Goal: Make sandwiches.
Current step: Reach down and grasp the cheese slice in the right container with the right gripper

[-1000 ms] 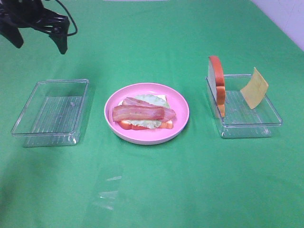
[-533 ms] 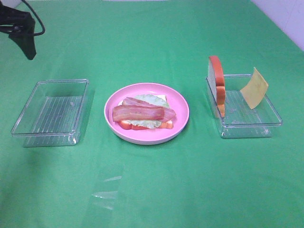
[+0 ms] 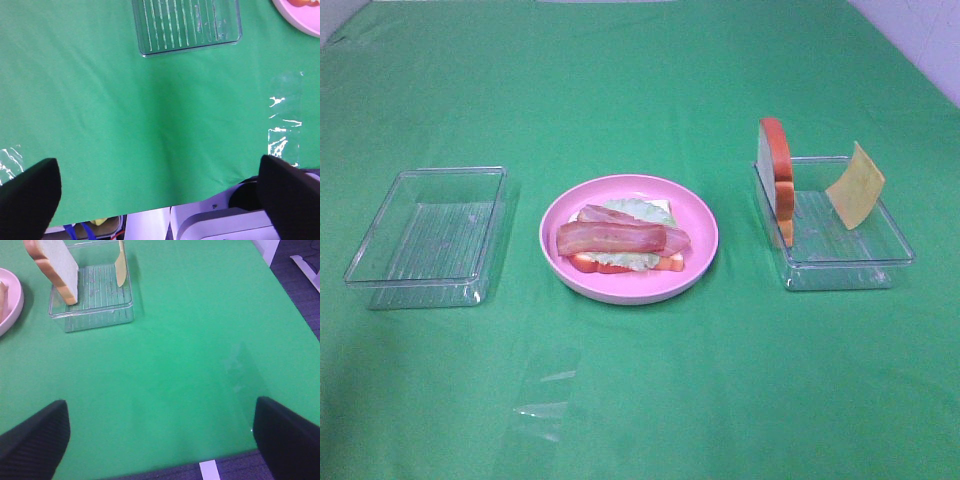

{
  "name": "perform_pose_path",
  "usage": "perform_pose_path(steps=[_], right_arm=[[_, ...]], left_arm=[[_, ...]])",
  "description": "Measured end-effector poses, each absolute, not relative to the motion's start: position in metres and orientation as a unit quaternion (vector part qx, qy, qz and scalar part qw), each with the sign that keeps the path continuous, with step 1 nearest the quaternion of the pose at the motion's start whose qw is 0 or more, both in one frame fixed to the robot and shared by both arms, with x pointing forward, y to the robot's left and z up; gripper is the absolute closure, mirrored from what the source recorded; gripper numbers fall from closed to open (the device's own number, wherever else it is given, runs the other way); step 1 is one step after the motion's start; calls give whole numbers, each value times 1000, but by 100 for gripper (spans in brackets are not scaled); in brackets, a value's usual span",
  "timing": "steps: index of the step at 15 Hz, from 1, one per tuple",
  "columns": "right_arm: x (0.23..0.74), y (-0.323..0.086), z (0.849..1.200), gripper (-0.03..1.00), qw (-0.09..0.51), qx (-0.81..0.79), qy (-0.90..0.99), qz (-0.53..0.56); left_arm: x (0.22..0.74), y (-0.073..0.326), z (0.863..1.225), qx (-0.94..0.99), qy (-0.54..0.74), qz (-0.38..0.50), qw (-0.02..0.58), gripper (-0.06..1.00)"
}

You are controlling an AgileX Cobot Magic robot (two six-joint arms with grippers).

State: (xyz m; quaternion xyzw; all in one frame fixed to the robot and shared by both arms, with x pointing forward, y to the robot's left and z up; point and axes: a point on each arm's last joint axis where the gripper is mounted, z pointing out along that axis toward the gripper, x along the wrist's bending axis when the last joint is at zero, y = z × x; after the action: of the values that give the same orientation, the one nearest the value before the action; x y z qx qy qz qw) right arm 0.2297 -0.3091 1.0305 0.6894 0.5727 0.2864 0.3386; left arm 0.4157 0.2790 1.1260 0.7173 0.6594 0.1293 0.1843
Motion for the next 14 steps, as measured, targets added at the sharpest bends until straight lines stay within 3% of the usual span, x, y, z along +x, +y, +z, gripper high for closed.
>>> perform_pose_path(steps=[6, 9, 14], right_arm=[[230, -309, 1030, 1, 339, 689, 573, 286], [230, -309, 1030, 1, 339, 689, 573, 286], [230, -309, 1030, 1, 339, 689, 573, 286]], left_arm=[[263, 294, 1172, 664, 575, 306, 368, -3], [231, 297, 1152, 659, 550, 334, 389, -3], [213, 298, 1074, 657, 544, 338, 398, -3]])
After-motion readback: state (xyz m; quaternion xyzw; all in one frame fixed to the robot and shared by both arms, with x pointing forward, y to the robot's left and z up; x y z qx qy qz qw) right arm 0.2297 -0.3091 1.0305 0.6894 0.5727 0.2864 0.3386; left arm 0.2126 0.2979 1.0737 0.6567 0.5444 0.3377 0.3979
